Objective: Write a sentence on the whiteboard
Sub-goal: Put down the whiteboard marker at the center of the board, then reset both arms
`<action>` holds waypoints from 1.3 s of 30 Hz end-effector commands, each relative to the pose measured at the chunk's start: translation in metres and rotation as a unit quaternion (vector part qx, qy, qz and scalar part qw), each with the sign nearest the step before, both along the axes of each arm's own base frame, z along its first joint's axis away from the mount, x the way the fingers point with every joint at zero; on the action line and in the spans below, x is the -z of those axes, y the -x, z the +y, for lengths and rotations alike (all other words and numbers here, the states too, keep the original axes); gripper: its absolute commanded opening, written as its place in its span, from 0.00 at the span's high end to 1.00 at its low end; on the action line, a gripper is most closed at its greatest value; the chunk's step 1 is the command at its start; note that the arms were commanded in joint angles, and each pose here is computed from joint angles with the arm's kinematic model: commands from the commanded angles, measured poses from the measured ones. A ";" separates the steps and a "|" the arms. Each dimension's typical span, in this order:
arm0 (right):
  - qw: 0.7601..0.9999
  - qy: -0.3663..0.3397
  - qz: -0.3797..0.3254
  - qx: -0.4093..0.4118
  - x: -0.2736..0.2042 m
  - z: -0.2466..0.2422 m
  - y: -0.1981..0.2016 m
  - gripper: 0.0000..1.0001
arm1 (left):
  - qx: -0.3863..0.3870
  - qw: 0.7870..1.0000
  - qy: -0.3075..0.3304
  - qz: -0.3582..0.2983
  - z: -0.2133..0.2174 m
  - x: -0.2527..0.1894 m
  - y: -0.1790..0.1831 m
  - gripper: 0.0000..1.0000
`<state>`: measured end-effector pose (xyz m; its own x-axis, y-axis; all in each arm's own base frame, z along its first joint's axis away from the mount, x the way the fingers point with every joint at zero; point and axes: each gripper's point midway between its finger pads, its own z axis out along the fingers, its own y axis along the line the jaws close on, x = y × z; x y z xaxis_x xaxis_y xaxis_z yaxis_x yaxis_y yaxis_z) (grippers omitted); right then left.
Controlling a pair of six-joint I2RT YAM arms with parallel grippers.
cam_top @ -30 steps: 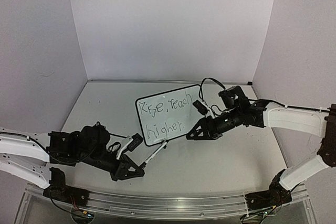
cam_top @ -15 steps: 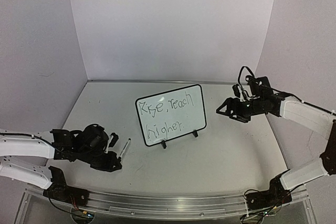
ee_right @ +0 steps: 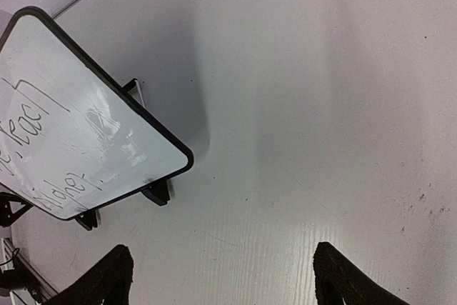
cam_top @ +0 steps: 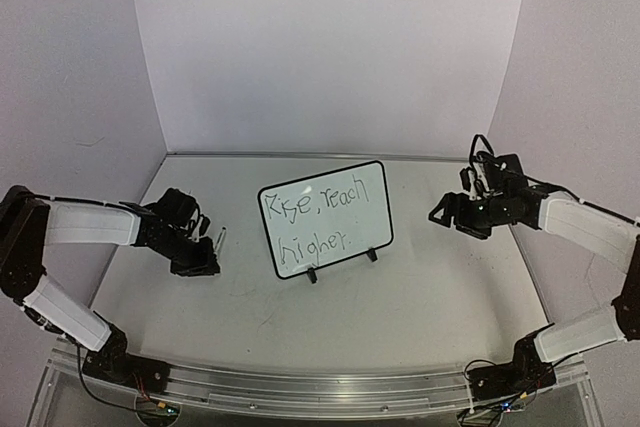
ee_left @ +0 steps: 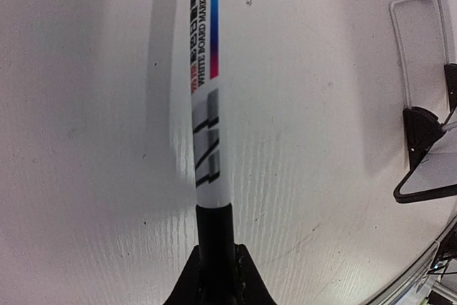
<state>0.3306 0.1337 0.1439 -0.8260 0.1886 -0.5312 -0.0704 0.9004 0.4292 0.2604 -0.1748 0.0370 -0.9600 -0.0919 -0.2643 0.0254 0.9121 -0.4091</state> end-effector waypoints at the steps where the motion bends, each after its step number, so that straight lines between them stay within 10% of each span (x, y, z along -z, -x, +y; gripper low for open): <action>1: 0.998 0.020 -0.031 0.044 -0.008 -0.017 -0.003 0.17 | 0.023 0.999 0.009 -0.036 0.001 -0.013 -0.028 0.83; 15: 0.992 0.072 -0.069 0.077 -0.015 -0.039 -0.011 0.16 | -0.020 0.996 0.008 -0.082 0.028 -0.033 -0.074 0.08; 22: 0.976 0.120 -0.127 0.127 -0.035 -0.065 -0.018 0.08 | -0.066 0.978 -0.038 -0.194 0.072 -0.083 -0.120 0.01; 30: 0.940 0.121 -0.271 0.170 -0.083 -0.087 -0.008 0.04 | -0.147 0.890 -0.121 -0.415 0.123 -0.176 -0.131 0.01; 39: 0.911 0.137 -0.341 0.189 -0.070 -0.102 0.007 0.02 | -0.167 0.860 -0.126 -0.465 0.137 -0.164 -0.104 0.01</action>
<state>0.3210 0.0417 0.1974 -0.3207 0.1864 -0.9287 0.0784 0.9823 0.1700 0.3666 -0.0504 0.1935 -0.3424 -0.1584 -0.9261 -0.0033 0.9859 -0.1674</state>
